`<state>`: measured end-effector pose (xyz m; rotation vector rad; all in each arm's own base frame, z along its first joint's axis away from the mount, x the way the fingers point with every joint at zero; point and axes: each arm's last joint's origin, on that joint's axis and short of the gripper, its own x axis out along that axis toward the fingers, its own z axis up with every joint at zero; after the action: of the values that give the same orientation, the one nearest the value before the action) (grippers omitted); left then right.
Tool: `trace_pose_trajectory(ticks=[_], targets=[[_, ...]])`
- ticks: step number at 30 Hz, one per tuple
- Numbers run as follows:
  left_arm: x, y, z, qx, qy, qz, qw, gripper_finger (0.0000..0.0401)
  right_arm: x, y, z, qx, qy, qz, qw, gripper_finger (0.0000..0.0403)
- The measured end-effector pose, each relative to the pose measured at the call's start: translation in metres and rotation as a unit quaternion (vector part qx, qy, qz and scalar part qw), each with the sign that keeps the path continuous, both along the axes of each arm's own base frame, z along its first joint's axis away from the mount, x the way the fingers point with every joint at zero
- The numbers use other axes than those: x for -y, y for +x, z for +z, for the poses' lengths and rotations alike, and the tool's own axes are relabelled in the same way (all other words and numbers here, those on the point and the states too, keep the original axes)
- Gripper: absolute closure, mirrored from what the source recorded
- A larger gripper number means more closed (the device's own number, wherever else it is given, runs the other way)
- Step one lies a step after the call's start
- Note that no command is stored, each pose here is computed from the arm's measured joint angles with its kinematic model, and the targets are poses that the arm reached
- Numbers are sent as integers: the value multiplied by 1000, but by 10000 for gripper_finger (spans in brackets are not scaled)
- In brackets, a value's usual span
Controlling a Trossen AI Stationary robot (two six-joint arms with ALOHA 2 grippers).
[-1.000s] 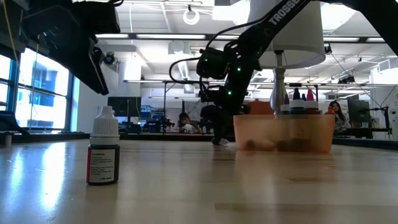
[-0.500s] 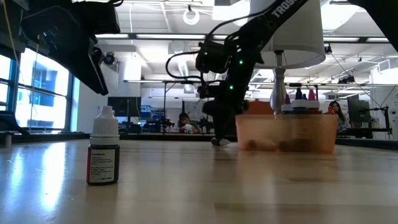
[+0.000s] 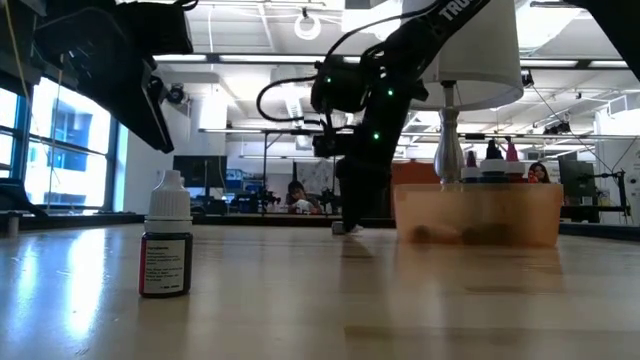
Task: Pick & Place food coloring
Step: Put the small green food coloring bottle into the orange container
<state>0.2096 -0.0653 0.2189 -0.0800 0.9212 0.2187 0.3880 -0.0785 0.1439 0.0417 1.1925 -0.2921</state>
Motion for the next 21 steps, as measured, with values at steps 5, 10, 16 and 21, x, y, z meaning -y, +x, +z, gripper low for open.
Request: trace_pose_trajectory(ticks=[5,10,16,21], targets=[[0,0,0,-1,1,0,1000,258,-13,3,1,0,-2,61,998,291],[0,0,0,-1,1,0,1000,258,-13,9,5,10,-106,35,994,266],[0,0,0,-1,1,0,1000,258,20,14,18,59,-246,-84,964,270],[0,0,0,-1,1,-1,1000,258,59,-2,3,47,-138,-154,977,302]])
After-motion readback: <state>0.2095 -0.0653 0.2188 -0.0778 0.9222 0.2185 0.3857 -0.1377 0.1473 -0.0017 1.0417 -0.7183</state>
